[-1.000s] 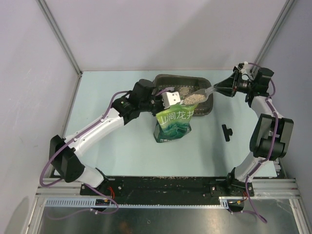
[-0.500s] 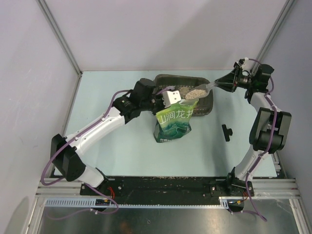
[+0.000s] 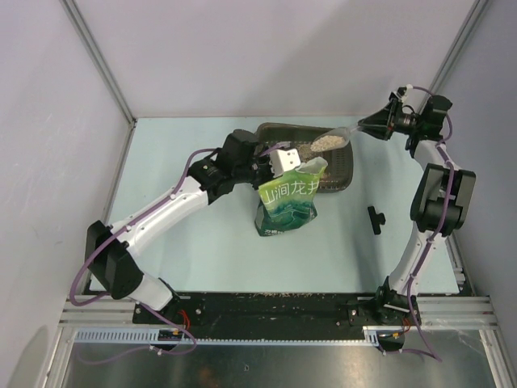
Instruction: Fill the litter box with clean litter
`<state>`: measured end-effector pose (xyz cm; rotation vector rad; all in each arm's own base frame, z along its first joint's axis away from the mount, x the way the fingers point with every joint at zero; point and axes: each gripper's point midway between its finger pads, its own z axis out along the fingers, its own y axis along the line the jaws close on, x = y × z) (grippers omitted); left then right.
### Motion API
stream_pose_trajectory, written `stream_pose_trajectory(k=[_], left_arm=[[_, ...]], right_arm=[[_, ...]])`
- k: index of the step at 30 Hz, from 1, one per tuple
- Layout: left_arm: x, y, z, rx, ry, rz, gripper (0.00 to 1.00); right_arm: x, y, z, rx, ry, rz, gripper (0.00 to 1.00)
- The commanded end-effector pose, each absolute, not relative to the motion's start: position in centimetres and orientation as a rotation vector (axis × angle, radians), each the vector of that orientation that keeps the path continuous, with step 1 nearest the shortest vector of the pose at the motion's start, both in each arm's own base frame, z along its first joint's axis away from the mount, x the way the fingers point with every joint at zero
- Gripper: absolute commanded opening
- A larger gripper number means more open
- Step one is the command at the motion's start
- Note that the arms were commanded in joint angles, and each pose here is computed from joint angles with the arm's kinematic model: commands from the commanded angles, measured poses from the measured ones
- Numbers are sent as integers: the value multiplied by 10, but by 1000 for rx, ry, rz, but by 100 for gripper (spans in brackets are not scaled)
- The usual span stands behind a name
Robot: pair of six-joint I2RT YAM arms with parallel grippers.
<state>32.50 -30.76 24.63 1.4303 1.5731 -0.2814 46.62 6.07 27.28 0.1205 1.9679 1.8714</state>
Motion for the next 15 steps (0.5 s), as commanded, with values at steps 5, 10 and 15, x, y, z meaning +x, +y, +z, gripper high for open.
stream_pose_trajectory(k=[5, 10, 15], left_arm=[[340, -300, 267, 1371, 1556, -210, 0], [339, -295, 266, 1379, 1564, -188, 0], [337, -294, 265, 1388, 1563, -192, 0]], right_arm=[[512, 49, 256, 66, 1937, 1798, 0], [527, 49, 234, 57, 1929, 1761, 0], [532, 48, 230, 61, 1919, 1729, 0]])
